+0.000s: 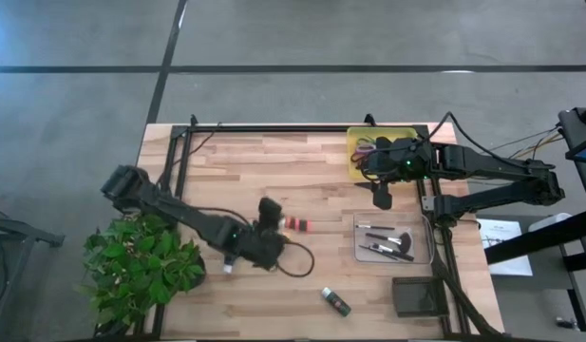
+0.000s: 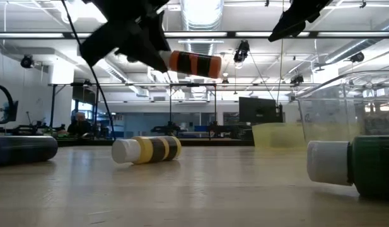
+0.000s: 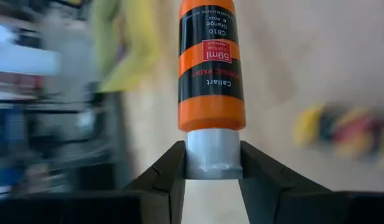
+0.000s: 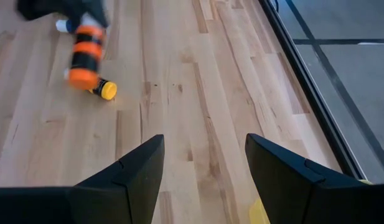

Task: Pick & Place Paint Supplies
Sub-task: Put the orange paint bottle into the black bin

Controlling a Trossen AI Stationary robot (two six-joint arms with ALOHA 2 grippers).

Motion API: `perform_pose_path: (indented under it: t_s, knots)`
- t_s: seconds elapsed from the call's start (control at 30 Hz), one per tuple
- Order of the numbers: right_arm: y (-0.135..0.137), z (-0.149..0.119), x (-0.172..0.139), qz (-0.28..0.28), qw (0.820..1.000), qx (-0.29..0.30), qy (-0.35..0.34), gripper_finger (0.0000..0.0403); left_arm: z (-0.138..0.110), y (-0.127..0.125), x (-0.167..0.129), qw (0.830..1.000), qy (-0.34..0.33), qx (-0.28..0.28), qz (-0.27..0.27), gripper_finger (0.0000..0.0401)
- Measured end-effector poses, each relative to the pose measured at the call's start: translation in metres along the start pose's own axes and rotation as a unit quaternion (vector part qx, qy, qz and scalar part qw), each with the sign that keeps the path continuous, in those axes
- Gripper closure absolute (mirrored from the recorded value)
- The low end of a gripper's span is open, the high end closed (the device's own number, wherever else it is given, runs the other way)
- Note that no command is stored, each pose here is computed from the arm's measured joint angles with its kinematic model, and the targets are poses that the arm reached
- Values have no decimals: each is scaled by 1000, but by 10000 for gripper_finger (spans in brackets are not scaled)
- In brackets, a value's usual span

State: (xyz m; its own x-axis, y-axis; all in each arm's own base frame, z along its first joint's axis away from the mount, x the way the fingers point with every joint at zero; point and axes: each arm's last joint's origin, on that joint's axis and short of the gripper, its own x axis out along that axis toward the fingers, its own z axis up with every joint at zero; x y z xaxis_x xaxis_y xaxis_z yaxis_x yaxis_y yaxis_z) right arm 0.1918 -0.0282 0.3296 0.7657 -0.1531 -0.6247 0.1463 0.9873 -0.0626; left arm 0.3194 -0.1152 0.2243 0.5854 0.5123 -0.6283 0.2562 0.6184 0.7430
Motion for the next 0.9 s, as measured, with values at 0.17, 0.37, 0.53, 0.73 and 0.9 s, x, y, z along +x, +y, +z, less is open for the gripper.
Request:
perform_pose_path:
  t_s: [0.17, 0.37, 0.53, 0.73, 0.9]
  knots:
    - [0, 0, 0, 0, 1000, 0, 0, 178, -3, 27, 6, 985, 50, 162, 26, 286]
    - [1, 0, 0, 1, 1000, -5, 0, 178, -16, 41, 17, 946, 124, 296, 49, 286]
    - [1, 0, 0, 1, 1000, -6, 0, 178, -30, 42, 24, 894, 185, 407, 40, 286]
    - [1, 0, 0, 1, 1000, -7, 0, 178, -48, 29, 34, 833, 227, 505, 14, 286]
    - [1, 0, 0, 1, 1000, -8, -1, 178, -65, 13, 41, 808, 240, 538, -12, 286]
